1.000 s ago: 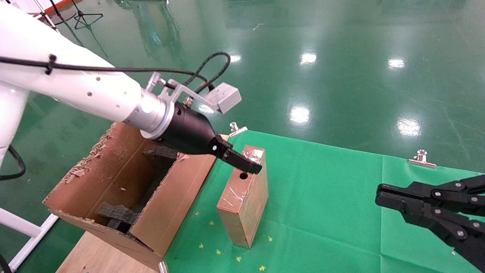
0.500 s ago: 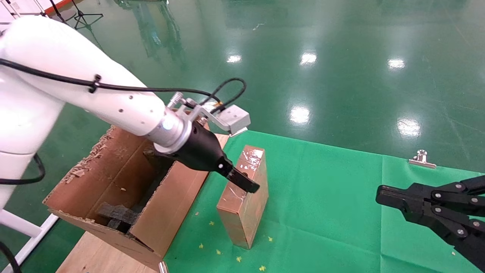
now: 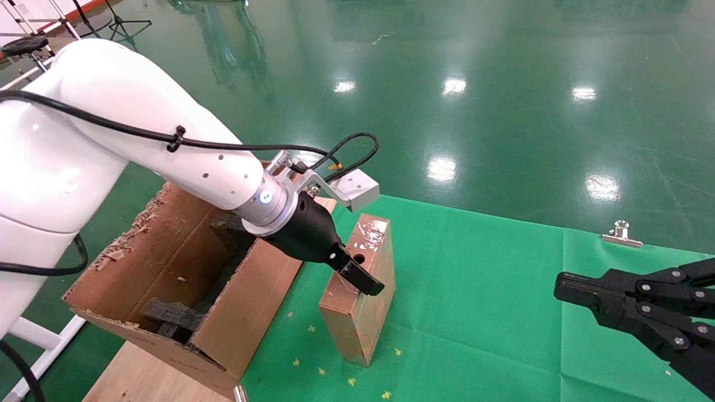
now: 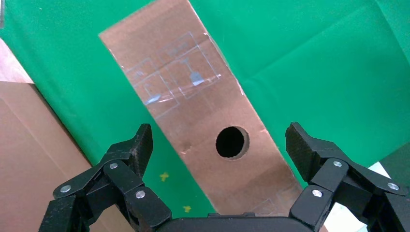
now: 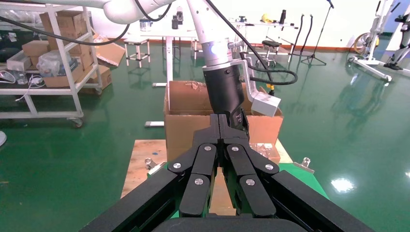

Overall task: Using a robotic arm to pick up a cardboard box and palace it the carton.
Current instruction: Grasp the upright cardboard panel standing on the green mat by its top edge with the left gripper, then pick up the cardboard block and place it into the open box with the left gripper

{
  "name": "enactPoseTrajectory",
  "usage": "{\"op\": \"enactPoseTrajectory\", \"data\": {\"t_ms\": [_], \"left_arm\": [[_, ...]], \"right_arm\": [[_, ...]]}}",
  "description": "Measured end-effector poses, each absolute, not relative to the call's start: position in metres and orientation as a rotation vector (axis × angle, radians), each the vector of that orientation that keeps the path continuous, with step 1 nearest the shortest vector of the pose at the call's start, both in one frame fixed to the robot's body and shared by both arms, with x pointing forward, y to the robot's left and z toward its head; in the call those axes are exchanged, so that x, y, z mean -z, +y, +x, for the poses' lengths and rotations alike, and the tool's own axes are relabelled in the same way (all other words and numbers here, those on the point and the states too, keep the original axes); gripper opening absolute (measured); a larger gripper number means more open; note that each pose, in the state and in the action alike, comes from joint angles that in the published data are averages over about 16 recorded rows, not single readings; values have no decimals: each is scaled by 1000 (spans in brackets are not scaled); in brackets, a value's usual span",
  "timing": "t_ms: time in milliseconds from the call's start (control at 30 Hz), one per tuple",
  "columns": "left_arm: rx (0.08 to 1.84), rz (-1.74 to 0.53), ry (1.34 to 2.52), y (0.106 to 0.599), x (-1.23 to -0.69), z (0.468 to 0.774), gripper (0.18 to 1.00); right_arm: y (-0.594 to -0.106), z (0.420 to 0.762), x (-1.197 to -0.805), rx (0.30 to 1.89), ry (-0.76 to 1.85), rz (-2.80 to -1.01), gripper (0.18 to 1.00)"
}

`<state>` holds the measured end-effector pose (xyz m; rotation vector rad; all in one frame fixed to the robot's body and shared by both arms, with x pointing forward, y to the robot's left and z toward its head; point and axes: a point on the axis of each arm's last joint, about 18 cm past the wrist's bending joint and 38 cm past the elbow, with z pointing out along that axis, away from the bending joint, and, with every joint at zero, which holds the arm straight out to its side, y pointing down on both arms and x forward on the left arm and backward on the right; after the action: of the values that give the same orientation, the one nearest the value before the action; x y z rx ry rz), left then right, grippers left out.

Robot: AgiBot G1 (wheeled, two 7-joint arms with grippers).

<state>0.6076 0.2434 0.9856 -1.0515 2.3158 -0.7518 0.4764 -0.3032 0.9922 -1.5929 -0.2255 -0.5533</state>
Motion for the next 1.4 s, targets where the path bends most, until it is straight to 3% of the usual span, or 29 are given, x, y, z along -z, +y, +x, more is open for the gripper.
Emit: {"op": "enactPoseTrajectory", "data": {"t_ms": [433, 733, 1133, 1400], "left_arm": [[750, -1050, 2314, 244, -986, 608, 975], [757, -1053, 2315, 244, -986, 607, 890], [797, -1070, 2290, 250, -995, 606, 636], [925, -1073, 2168, 284, -1041, 595, 481]], "right_arm": [[-303, 476, -992, 553, -225, -1593, 273], [-303, 476, -992, 553, -225, -1593, 430], [-303, 476, -992, 553, -225, -1593, 705], [-303, 476, -992, 553, -225, -1592, 869]]}}
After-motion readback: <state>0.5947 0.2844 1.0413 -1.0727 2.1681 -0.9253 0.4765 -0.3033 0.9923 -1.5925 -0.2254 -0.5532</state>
